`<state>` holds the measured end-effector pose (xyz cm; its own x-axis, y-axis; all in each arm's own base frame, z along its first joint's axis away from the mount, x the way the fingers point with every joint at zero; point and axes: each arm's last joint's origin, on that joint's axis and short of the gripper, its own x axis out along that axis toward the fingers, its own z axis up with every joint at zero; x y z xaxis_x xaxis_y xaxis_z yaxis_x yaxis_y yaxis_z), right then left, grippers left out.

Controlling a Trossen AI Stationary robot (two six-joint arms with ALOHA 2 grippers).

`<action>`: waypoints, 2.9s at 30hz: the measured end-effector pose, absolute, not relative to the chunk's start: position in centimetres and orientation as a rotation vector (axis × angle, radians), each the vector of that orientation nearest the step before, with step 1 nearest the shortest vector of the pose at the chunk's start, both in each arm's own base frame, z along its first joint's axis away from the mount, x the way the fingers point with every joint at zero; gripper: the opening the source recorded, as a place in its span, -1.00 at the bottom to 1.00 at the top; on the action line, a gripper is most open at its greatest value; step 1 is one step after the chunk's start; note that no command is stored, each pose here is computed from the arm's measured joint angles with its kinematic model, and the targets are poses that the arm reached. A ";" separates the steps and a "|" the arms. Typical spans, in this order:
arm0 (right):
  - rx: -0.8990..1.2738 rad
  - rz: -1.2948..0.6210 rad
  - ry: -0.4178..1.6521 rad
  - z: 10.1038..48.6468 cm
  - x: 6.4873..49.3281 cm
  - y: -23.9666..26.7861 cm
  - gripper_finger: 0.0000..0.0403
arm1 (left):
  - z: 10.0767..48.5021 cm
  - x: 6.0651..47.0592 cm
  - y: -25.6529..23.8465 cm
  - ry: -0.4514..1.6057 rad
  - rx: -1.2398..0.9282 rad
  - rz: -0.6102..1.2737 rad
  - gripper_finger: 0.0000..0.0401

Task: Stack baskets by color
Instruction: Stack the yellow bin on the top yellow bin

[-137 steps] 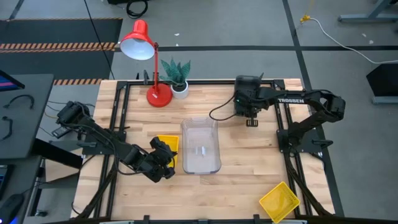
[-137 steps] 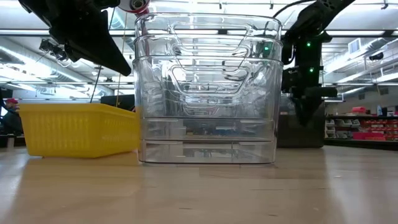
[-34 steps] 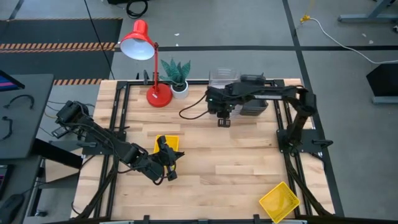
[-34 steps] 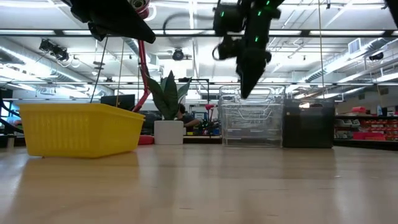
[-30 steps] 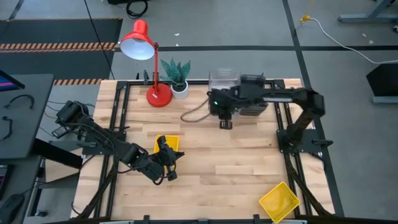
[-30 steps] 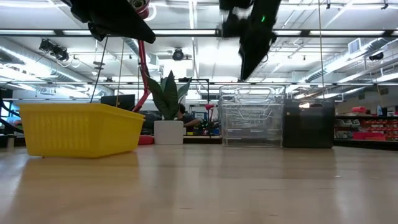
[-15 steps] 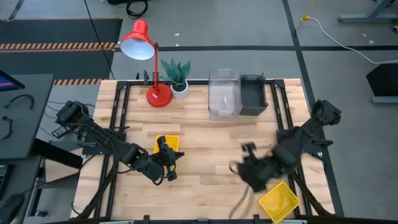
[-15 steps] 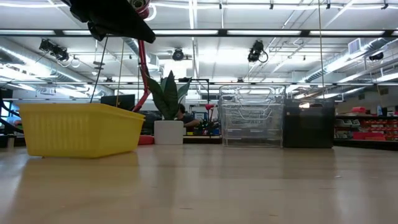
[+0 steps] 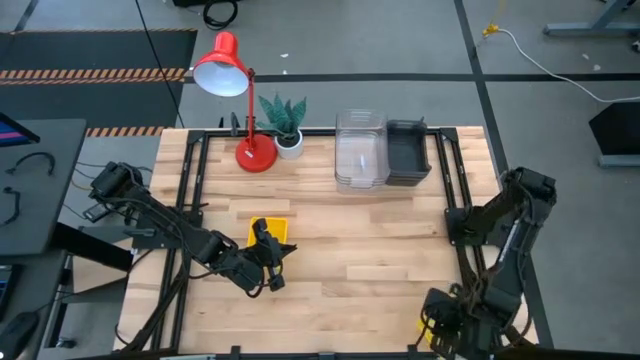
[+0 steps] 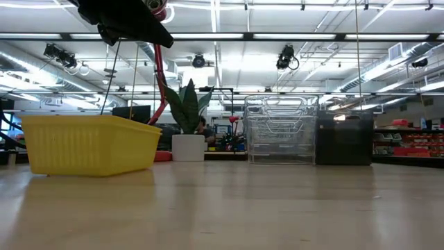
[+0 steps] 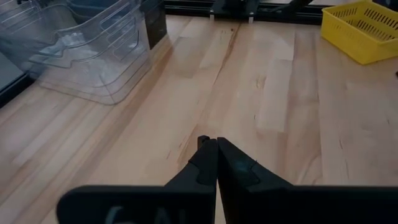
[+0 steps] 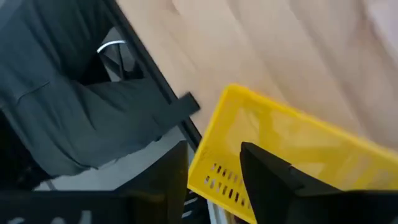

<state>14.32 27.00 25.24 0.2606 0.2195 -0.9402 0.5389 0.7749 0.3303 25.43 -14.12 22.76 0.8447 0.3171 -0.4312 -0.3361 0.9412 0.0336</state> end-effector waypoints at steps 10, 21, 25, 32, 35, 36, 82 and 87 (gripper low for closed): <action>0.799 -0.372 1.447 19.0 16.1 28.4 -0.09 | 22.8 25.5 -14.1 0.445 -0.042 0.343 -0.97; 0.575 -0.347 1.529 15.0 19.0 28.6 -0.54 | 22.8 25.5 -14.1 0.440 -0.044 0.344 -0.97; 0.505 -0.294 1.534 14.8 21.6 26.7 -0.92 | 23.1 25.9 -13.8 0.416 -0.063 0.353 -0.97; 0.361 -0.167 1.346 16.8 28.4 22.4 -0.96 | 23.4 26.5 -13.2 0.395 -0.072 0.356 -0.97; 0.309 -0.111 1.244 17.8 31.1 20.6 -0.97 | 23.4 26.5 -13.1 0.395 -0.073 0.359 -0.97; 0.303 -0.091 1.208 18.0 31.9 20.1 -0.97 | 23.4 26.5 -13.1 0.396 -0.072 0.359 -0.97; 0.026 -0.159 0.719 21.3 20.9 29.8 -0.44 | 19.4 36.3 -18.6 0.850 0.254 -0.219 -0.52; 0.041 -0.191 0.653 21.4 19.9 30.3 -0.44 | 17.5 37.9 -19.4 0.984 0.340 -0.230 -0.22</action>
<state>19.89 30.30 21.40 0.7776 -0.1635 -0.6071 0.1894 0.9817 -0.0219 37.90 -19.42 17.50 0.5357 -0.0368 -0.8436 0.3408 0.9235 0.1761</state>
